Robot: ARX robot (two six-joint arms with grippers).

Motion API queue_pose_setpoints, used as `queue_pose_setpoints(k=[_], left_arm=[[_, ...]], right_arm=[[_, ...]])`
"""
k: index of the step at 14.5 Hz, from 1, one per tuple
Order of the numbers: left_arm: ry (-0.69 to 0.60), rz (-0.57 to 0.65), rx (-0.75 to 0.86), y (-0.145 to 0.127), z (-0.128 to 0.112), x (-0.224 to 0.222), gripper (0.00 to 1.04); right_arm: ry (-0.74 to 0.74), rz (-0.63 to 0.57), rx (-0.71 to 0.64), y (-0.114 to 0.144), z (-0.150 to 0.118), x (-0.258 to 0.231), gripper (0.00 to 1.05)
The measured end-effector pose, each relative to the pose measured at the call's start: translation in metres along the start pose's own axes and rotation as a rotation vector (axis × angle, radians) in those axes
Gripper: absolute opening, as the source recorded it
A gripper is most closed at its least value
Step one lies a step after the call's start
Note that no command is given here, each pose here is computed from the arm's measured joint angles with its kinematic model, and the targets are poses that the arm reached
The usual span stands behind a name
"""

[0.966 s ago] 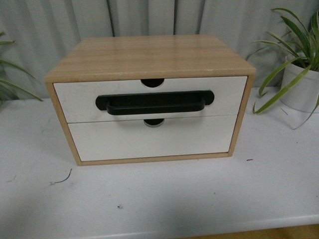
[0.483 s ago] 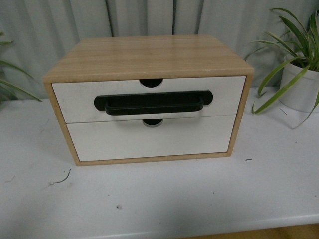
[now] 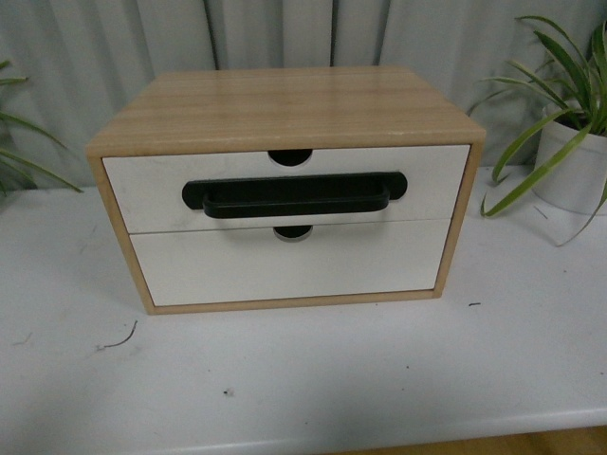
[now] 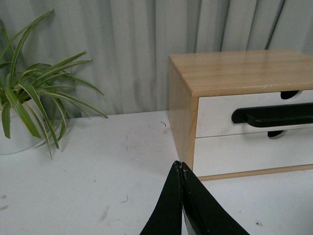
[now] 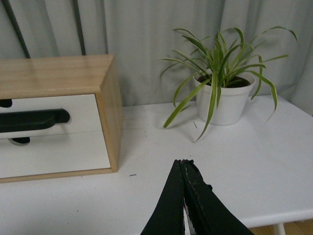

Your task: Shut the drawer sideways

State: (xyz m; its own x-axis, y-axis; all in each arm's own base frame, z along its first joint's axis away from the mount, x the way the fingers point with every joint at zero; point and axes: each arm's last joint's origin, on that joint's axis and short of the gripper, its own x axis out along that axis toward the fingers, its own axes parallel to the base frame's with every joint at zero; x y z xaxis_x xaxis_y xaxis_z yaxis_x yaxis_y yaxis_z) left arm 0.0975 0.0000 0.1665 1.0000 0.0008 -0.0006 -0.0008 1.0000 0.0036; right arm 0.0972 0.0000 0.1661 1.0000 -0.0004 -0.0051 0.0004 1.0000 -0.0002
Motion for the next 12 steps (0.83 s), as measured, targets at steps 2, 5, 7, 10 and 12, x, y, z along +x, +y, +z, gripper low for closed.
queue_pose_setpoints(k=[2,5,7,10,12], left_arm=[[0.001,0.000,0.000,0.0000,-0.0001,0.0000,0.02],[0.000,0.000,-0.001,0.0000,0.0000,0.0000,0.30],[0.001,0.000,-0.001,0.0000,-0.0001,0.0000,0.54],[0.000,0.000,-0.001,0.0000,0.0000,0.0000,0.92],[0.000,0.000,-0.001,0.0000,0.0000,0.0000,0.97]], right_arm=[[-0.008,0.000,0.000,0.0000,0.0008,0.0000,0.02],[-0.010,0.000,0.000,0.0000,0.0010,0.0000,0.37],[-0.010,0.000,0.000,0.0000,0.0010,0.0000,0.61],[-0.010,0.000,0.000,0.0000,0.0010,0.0000,0.99],[-0.010,0.000,0.000,0.0000,0.0010,0.0000,0.98]])
